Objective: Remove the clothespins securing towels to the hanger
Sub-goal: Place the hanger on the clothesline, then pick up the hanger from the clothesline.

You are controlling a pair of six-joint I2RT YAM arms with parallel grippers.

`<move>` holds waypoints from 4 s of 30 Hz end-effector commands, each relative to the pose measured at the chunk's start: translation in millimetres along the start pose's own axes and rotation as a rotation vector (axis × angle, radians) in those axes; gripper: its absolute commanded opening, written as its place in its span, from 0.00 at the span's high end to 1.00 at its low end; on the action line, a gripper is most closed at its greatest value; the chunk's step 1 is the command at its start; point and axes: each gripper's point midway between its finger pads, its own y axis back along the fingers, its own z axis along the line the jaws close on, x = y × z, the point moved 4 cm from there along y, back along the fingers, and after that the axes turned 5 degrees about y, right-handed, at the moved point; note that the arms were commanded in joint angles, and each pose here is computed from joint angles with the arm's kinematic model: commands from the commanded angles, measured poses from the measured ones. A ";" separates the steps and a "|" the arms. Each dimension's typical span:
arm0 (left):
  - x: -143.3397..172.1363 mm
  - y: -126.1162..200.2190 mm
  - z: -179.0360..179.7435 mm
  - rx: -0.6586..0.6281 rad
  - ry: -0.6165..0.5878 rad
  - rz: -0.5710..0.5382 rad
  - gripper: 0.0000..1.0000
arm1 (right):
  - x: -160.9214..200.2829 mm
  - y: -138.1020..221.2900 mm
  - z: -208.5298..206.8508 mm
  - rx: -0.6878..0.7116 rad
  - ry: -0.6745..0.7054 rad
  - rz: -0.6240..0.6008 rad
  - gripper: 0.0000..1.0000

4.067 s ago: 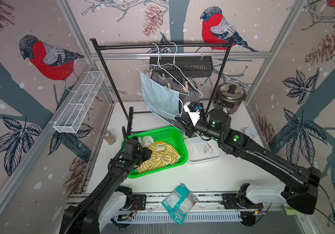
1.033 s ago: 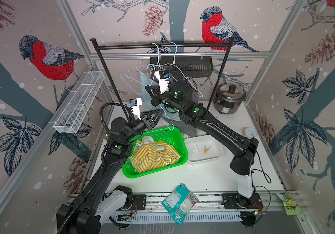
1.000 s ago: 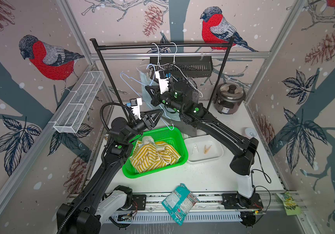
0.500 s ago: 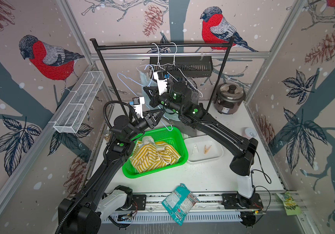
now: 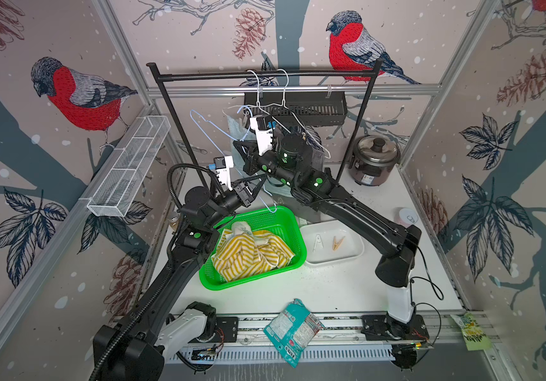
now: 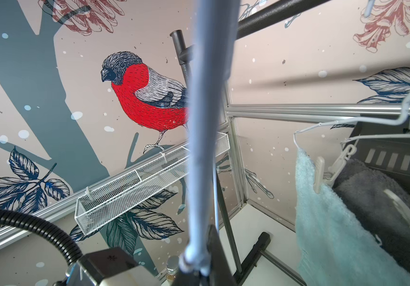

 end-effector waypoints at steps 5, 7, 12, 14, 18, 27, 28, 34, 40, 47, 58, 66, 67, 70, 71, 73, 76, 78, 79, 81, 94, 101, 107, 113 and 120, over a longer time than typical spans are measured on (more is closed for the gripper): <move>-8.3 8.5 -12.0 0.017 0.014 -0.057 1.00 | -20.2 21.6 -4.9 0.051 0.049 -0.037 0.56; -11.4 7.5 -14.5 0.018 0.033 -0.048 1.00 | -22.9 30.4 -4.8 0.055 0.054 -0.039 0.49; -24.8 2.2 -25.5 0.085 0.066 -0.032 1.00 | -34.9 67.8 -6.9 0.096 0.065 -0.075 0.36; -30.4 -0.3 -32.4 0.125 0.069 -0.024 1.00 | -41.3 86.3 -9.0 0.124 0.078 -0.099 0.33; -41.7 -5.7 -44.9 0.204 0.095 -0.012 1.00 | -51.3 123.0 -15.8 0.197 0.108 -0.134 0.32; -78.5 -19.7 -48.6 0.252 0.139 -0.014 1.00 | -46.4 175.2 -41.4 0.365 0.162 -0.131 0.24; -82.7 -19.7 -45.7 0.254 0.156 -0.023 1.00 | -45.1 178.4 -43.9 0.375 0.162 -0.129 0.23; -97.1 -31.3 -27.2 0.241 0.211 -0.042 1.00 | -40.5 194.6 -55.5 0.419 0.158 -0.123 0.22; -116.0 -44.4 -20.3 0.267 0.226 -0.045 1.00 | -41.5 205.9 -63.2 0.444 0.152 -0.122 0.21; -133.2 -52.6 5.0 0.264 0.293 -0.066 1.00 | -38.9 210.2 -70.1 0.460 0.143 -0.121 0.21; -138.4 -56.4 34.1 0.248 0.354 -0.050 0.97 | -33.5 207.1 -73.8 0.453 0.129 -0.110 0.21; -123.8 -42.6 37.6 0.241 0.373 -0.075 0.56 | -32.7 203.7 -75.8 0.443 0.139 -0.091 0.21; -122.1 -41.1 36.0 0.234 0.366 -0.071 0.51 | -33.6 203.7 -75.8 0.439 0.142 -0.088 0.21; -115.7 -34.6 32.2 0.199 0.345 -0.068 0.45 | -34.3 203.9 -77.0 0.421 0.147 -0.074 0.21; -113.3 -31.6 30.8 0.182 0.333 -0.071 0.44 | -34.7 203.8 -77.1 0.414 0.148 -0.070 0.21; -107.8 -25.4 29.2 0.145 0.309 -0.077 0.40 | -33.3 202.4 -76.7 0.390 0.150 -0.052 0.21; -99.3 -14.9 26.3 0.079 0.266 -0.084 0.36 | -32.3 199.2 -74.7 0.342 0.152 -0.023 0.21; -95.1 -6.6 23.0 0.021 0.219 -0.096 0.33 | -32.9 197.3 -72.4 0.313 0.153 -0.009 0.21; -92.3 -1.5 23.2 -0.025 0.202 -0.102 0.31 | -33.6 196.5 -71.7 0.301 0.153 0.000 0.21; -88.2 10.2 21.2 -0.111 0.134 -0.124 0.28 | -37.9 197.3 -69.9 0.285 0.151 0.010 0.23; -52.2 78.5 -7.1 -0.379 -0.219 -0.125 0.28 | -28.3 147.4 -66.5 0.174 0.062 0.174 0.29; -5.3 116.3 16.4 -0.458 -0.236 -0.158 0.28 | -30.1 119.6 -77.9 0.189 0.039 0.220 0.28; 22.9 125.3 40.5 -0.466 -0.150 -0.149 0.29 | -29.9 98.6 -100.9 0.237 0.053 0.230 0.29; 28.4 120.4 51.1 -0.458 -0.118 -0.122 0.29 | -27.1 79.7 -119.3 0.247 0.072 0.231 0.30; 28.7 117.5 56.0 -0.460 -0.113 -0.113 0.29 | -14.4 64.0 -137.7 0.257 0.077 0.237 0.35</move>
